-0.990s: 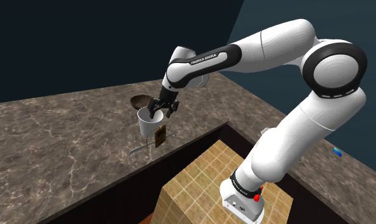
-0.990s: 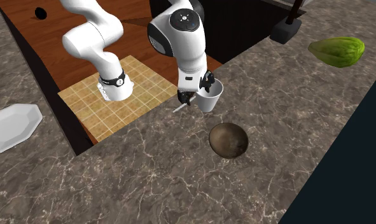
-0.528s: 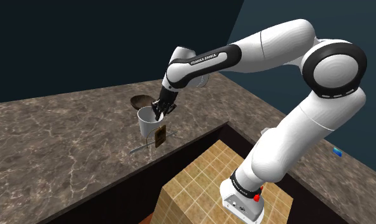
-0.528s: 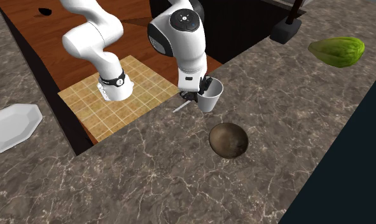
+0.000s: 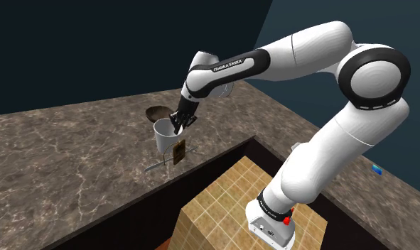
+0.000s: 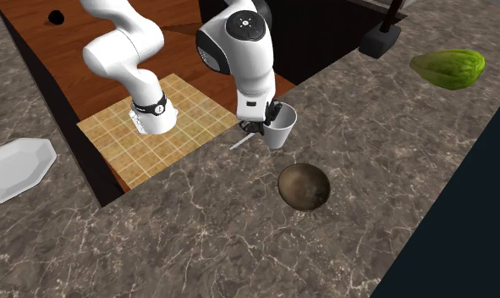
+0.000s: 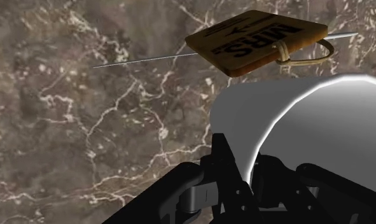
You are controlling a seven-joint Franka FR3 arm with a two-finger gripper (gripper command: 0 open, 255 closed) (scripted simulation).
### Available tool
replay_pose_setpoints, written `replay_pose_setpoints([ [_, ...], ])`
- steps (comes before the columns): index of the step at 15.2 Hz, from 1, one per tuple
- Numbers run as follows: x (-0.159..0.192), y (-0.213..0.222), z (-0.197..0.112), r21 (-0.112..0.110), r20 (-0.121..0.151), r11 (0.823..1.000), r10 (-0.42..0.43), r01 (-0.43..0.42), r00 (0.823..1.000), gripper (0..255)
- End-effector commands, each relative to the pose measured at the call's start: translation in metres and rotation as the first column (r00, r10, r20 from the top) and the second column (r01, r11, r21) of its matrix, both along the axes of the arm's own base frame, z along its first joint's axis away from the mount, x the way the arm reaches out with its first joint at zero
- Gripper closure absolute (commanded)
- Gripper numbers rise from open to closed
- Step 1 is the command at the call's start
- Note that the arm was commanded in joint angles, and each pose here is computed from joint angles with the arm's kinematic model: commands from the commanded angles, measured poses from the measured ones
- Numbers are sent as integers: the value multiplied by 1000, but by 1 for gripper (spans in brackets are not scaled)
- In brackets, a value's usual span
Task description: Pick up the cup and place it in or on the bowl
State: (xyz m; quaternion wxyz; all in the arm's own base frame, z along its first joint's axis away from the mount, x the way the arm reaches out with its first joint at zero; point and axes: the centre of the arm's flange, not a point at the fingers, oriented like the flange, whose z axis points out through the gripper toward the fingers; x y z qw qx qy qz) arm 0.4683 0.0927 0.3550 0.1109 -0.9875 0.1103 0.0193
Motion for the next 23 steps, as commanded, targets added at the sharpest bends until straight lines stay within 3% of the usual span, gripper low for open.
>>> replay_pose_setpoints([
  [1, 0, 0, 8, 0, 0, 1000, 0, 0, 1000, 255],
  [22, 0, 0, 119, 0, 0, 1000, 0, 0, 1000, 255],
  [23, 11, -6, 121, 0, 0, 1000, 0, 0, 1000, 255],
])
